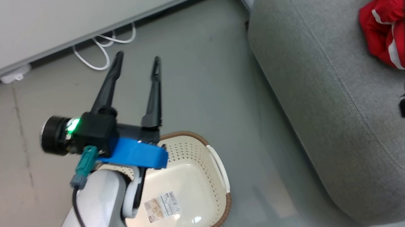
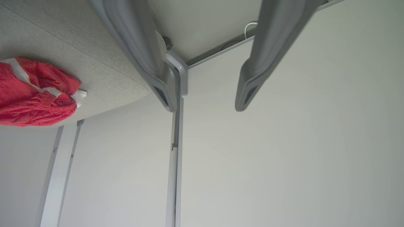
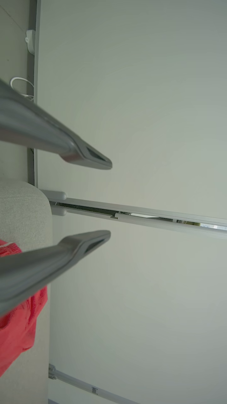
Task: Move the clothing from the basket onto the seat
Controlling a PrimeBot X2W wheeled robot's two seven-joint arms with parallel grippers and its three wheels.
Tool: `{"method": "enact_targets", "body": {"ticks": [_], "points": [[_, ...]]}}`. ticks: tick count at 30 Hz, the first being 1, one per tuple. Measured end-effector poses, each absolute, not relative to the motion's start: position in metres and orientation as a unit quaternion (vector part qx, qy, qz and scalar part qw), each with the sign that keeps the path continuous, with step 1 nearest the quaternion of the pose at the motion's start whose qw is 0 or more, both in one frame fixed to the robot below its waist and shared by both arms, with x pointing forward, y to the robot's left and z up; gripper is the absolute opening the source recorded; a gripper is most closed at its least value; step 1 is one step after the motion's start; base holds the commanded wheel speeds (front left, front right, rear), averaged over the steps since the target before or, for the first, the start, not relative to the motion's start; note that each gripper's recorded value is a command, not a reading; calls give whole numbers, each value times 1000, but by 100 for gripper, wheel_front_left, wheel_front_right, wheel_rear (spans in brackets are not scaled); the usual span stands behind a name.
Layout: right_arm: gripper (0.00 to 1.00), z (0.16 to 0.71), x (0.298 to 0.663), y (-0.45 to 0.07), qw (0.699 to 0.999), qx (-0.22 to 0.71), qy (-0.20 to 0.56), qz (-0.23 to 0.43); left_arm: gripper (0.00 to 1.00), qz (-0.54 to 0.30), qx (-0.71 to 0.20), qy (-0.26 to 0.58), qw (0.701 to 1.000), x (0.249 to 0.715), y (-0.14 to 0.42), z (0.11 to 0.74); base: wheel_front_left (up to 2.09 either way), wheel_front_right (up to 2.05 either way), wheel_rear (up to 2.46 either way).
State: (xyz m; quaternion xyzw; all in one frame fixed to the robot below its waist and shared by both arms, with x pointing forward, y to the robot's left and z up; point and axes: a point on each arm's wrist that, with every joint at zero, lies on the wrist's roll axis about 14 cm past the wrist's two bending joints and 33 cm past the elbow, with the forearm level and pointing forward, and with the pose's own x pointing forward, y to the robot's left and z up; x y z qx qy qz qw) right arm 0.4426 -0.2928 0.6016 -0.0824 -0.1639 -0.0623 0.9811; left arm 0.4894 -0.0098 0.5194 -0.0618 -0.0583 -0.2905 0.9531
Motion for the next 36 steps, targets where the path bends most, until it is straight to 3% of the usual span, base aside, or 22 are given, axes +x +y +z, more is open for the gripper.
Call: {"method": "enact_targets", "body": {"ticks": [9, 17, 36], "points": [[100, 583, 431, -230, 988, -22, -150, 6, 100, -172, -49, -71, 981, 465, 78, 532, 0, 0, 0], [100, 569, 414, -206, 991, 7, -131, 27, 100, -91, -46, -72, 992, 431, 137, 533, 0, 0, 0], [100, 522, 386, -190, 997, 40, -64, 31, 100, -34, -48, -47, 997, 381, 176, 512, 0, 0, 0]]}}
